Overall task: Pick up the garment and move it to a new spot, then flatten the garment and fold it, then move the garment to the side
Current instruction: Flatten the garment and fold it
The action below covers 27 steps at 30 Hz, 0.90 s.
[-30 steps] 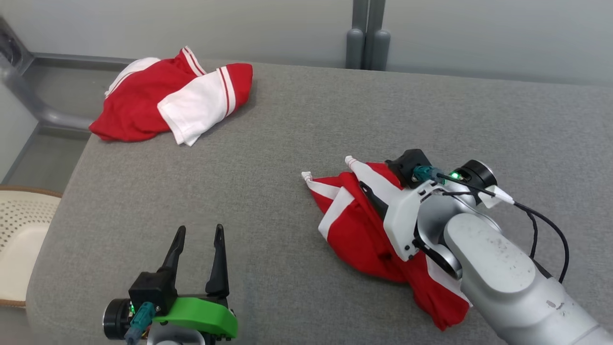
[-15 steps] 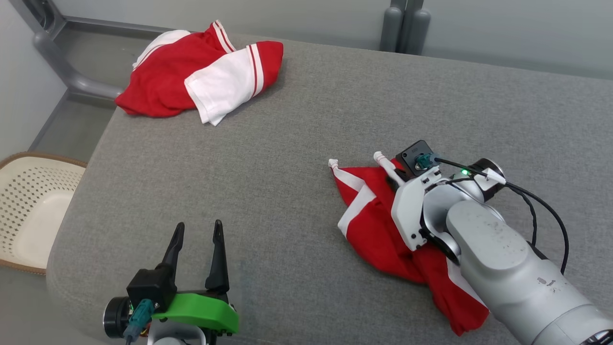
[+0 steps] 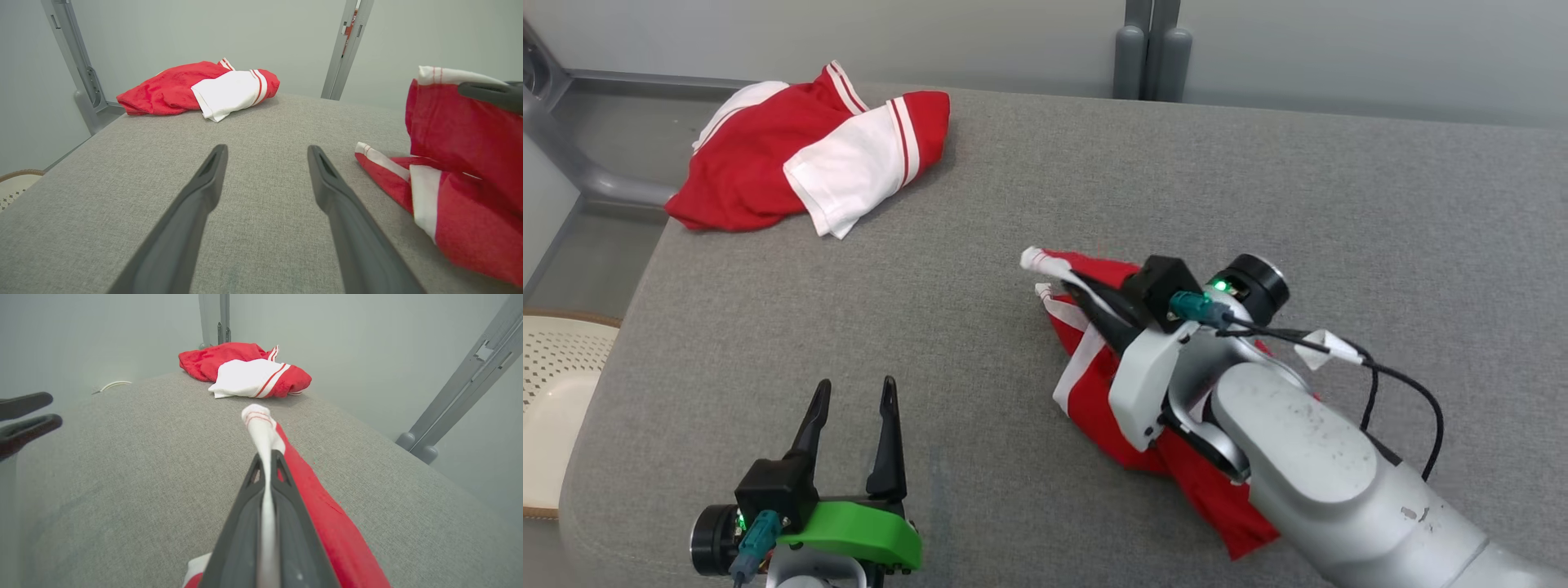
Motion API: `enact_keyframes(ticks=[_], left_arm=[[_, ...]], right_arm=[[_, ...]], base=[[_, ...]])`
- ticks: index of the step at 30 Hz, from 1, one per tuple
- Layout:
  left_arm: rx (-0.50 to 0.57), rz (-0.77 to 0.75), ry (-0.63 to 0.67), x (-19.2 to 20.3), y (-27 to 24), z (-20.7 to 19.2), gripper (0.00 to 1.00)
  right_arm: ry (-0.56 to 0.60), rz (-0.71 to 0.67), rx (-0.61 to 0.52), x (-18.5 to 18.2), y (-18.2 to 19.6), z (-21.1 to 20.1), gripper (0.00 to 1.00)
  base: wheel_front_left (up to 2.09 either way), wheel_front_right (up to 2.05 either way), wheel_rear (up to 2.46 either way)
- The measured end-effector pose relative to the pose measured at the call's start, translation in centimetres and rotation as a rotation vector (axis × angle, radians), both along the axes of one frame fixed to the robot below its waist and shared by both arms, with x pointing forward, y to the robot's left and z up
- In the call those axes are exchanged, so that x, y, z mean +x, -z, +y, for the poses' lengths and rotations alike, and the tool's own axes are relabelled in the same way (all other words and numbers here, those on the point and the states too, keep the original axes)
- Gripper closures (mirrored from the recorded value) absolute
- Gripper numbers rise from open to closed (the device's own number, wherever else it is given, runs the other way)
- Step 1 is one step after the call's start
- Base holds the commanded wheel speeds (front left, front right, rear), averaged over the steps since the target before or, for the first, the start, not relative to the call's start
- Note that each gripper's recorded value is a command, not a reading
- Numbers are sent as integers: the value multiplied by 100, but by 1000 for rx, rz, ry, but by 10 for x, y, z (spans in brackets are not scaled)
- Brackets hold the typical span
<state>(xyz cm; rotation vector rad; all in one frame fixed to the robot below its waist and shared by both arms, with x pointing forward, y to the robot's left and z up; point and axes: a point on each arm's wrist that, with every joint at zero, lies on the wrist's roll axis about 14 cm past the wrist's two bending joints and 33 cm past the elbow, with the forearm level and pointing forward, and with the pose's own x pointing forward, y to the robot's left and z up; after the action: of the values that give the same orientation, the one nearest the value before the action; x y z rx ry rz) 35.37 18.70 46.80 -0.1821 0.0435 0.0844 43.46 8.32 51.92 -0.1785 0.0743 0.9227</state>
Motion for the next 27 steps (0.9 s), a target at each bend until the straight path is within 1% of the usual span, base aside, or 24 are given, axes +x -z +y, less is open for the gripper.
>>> enact_keyframes(ticks=[3,5,9,12,16,17,18,19,22,27], left_arm=[[4,-5,7,1,-1,-1,0],[7,-5,8,0,-1,0,0],[12,-1,0,-1,0,3,0],[13,3,-10,-2,1,6,0],[11,8,-24,-2,2,10,0],[10,11,-27,-3,3,11,0],[10,14,-30,-3,4,12,0],[10,17,-33,-3,4,12,0],[11,20,-38,-3,5,13,0],[10,16,-23,-1,4,8,0]], right_arm=[[-94,-28,46,-26,-16,19,100],[-152,-29,57,-42,-20,29,100],[-239,25,41,-69,-7,41,100],[-259,64,17,-74,8,43,100],[-252,99,-21,-71,34,40,100],[-250,101,-23,-69,37,40,77],[-249,106,-27,-68,41,41,50],[-252,113,-28,-69,44,43,0],[-262,138,1,-75,47,49,0],[-243,134,60,-75,38,45,0]], base=[[0,0,0],[0,0,0],[0,0,0],[0,0,0],[0,0,0],[0,0,0],[0,0,0],[0,0,0],[0,0,0],[0,0,0]])
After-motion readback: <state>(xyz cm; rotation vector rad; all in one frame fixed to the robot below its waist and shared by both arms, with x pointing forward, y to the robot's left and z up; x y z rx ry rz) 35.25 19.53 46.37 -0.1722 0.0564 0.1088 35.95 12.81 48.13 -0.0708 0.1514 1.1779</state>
